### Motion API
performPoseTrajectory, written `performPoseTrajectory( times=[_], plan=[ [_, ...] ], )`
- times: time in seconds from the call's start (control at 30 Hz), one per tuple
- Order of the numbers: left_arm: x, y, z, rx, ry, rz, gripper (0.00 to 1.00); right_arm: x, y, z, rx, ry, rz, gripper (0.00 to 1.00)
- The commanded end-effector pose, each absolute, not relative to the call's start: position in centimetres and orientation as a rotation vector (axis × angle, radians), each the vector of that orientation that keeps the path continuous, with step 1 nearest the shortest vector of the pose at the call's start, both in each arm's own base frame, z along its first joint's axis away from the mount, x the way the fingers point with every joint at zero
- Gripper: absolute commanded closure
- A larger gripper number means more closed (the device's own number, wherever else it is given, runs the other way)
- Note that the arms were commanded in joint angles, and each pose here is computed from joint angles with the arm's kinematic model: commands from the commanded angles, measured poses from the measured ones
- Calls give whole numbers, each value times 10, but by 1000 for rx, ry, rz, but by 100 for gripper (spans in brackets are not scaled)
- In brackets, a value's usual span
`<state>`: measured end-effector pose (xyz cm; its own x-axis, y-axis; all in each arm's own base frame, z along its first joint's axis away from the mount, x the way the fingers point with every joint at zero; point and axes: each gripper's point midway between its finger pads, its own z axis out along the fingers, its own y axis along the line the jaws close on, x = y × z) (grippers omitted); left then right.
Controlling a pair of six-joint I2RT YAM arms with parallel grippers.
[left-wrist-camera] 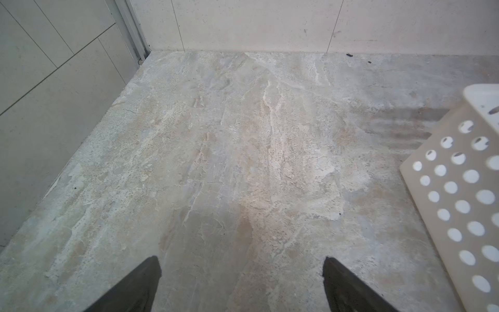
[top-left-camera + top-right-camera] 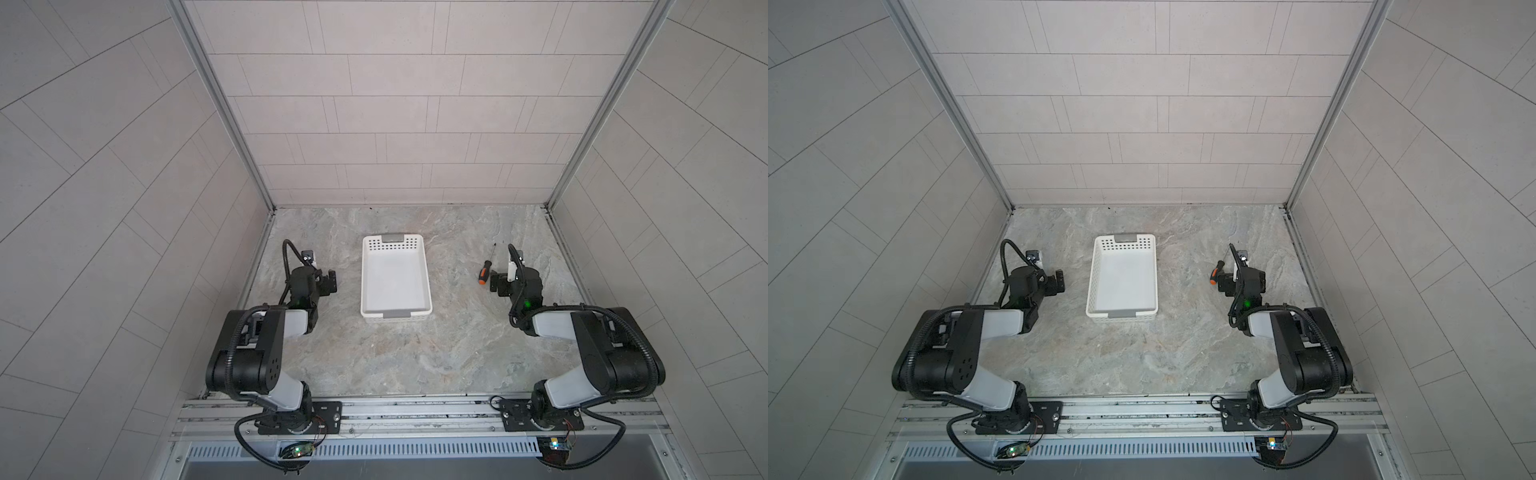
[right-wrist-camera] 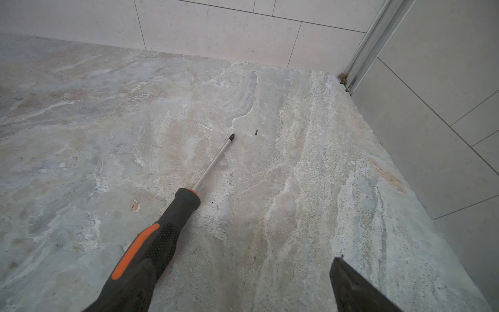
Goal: Put the screwdriver in the bin
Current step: Pick up the screwdriver from the top-right of the table.
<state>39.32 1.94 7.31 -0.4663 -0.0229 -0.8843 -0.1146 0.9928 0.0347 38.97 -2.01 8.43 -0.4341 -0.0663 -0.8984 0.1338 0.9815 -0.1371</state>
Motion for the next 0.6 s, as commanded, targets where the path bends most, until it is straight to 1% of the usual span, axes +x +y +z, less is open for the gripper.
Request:
performPoseTrajectory(
  times=[0.0, 0.57],
  plan=[
    [399, 17, 81, -78, 2030, 101, 0, 391, -24, 87, 63, 2001, -240, 0],
    [399, 16, 82, -76, 2028, 101, 0, 390, -23, 88, 61, 1995, -241, 0]
  ],
)
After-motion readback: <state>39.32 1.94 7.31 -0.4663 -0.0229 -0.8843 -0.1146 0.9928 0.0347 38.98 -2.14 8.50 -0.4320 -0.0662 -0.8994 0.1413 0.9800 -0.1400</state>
